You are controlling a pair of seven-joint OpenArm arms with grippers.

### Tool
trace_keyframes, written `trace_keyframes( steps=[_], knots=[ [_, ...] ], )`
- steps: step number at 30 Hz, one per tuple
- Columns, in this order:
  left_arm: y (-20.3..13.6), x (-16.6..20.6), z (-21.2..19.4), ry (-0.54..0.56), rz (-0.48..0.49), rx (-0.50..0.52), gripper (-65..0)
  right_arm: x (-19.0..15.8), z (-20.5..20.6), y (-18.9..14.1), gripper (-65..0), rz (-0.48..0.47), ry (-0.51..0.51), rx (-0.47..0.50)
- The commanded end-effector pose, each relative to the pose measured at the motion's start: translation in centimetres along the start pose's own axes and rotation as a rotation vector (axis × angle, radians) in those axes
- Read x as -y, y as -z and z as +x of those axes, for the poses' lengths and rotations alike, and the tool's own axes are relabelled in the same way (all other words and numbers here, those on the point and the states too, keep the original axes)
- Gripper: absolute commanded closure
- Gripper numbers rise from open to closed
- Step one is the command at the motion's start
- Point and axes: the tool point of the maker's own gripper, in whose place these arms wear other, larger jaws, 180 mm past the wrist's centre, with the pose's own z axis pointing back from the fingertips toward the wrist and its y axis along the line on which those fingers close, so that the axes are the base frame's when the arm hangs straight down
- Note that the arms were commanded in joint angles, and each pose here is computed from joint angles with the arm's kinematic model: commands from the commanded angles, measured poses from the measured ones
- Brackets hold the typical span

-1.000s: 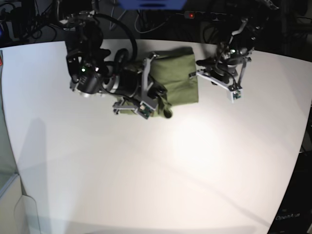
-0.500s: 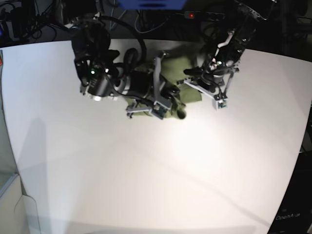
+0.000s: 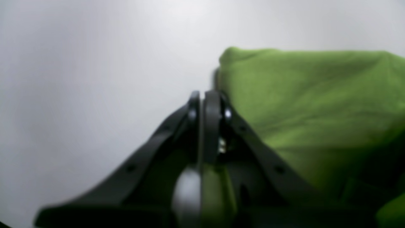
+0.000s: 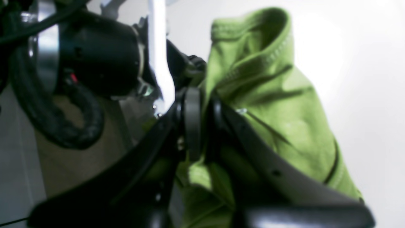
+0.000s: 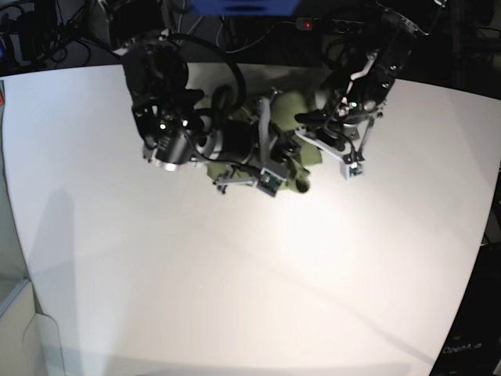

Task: Fold the T-shirt properly

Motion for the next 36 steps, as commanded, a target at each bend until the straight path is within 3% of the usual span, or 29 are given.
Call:
trace_keyframes(
  steps=[1,5,12,17,32,34,36],
  knots=[
    [-0.3,0.2,1.1,0.001,-0.01,0.031,-2.3,-0.2,1.4,-0.2,-1.0,0.01,-0.012,0.048],
    [-0.3,-0.1,1.3,0.005,-0.005,0.037,-2.3,-0.3,1.5,-0.1,-2.8,0.014,-0.015,0.048],
    [-0.3,-0.1,1.4,0.006,-0.005,0.039,-2.3,-0.1,1.3,-0.2,-28.3,0.007,-0.014,0.044],
    [-0.3,-0.1,1.5,0.006,-0.005,0.04,-2.3,-0.2,1.3,-0.2,-38.3,0.011,-0.018,0.04],
    [-1.6,0.3,2.5,0.023,-0.033,0.076,-2.3,1.9,1.8,-3.2,-37.9,-0.074,-0.128,0.039],
    [-1.6,0.0,1.6,0.025,-0.024,0.061,-2.3,2.6,1.2,-3.7,-36.3,-0.089,-0.139,0.021],
    [-1.6,-0.2,1.3,0.025,-0.018,0.056,-2.3,3.1,1.0,-4.2,-30.8,-0.101,-0.154,0.022]
  ],
)
